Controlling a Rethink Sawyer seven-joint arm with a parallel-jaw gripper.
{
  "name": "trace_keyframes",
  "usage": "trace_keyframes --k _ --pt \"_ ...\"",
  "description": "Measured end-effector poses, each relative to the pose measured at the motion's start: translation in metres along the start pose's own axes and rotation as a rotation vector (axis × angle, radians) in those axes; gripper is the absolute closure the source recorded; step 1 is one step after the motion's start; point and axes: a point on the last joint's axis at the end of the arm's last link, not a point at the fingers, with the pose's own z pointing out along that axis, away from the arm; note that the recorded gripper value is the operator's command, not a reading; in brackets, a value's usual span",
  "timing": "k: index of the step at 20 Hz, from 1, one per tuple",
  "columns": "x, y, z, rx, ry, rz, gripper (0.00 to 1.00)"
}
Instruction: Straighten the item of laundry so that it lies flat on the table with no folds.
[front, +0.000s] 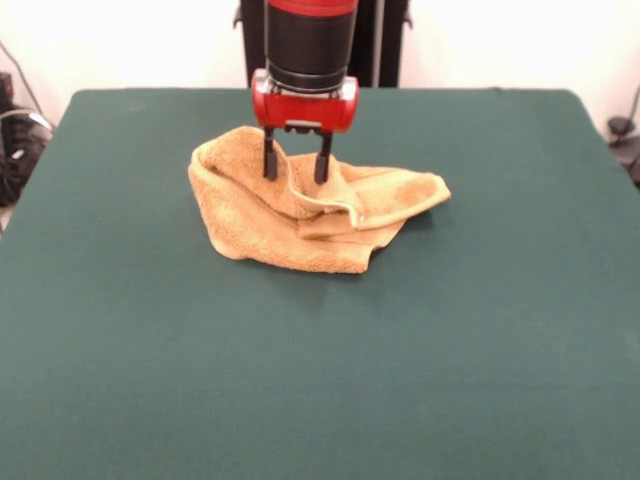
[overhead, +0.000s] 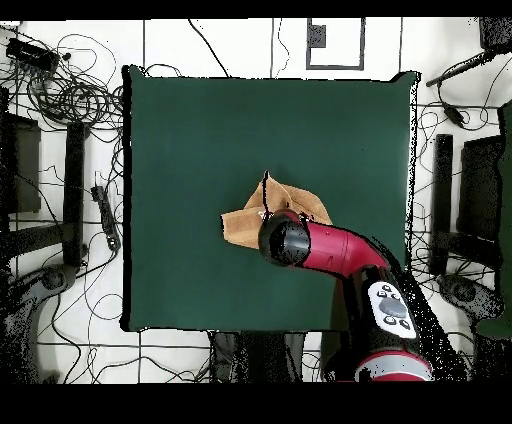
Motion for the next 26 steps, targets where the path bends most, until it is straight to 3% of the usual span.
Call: trace_keyframes --k 26 --pt "-0.0016 0.0031 -0.0018 -0.003 -0.005 -0.004 0.0"
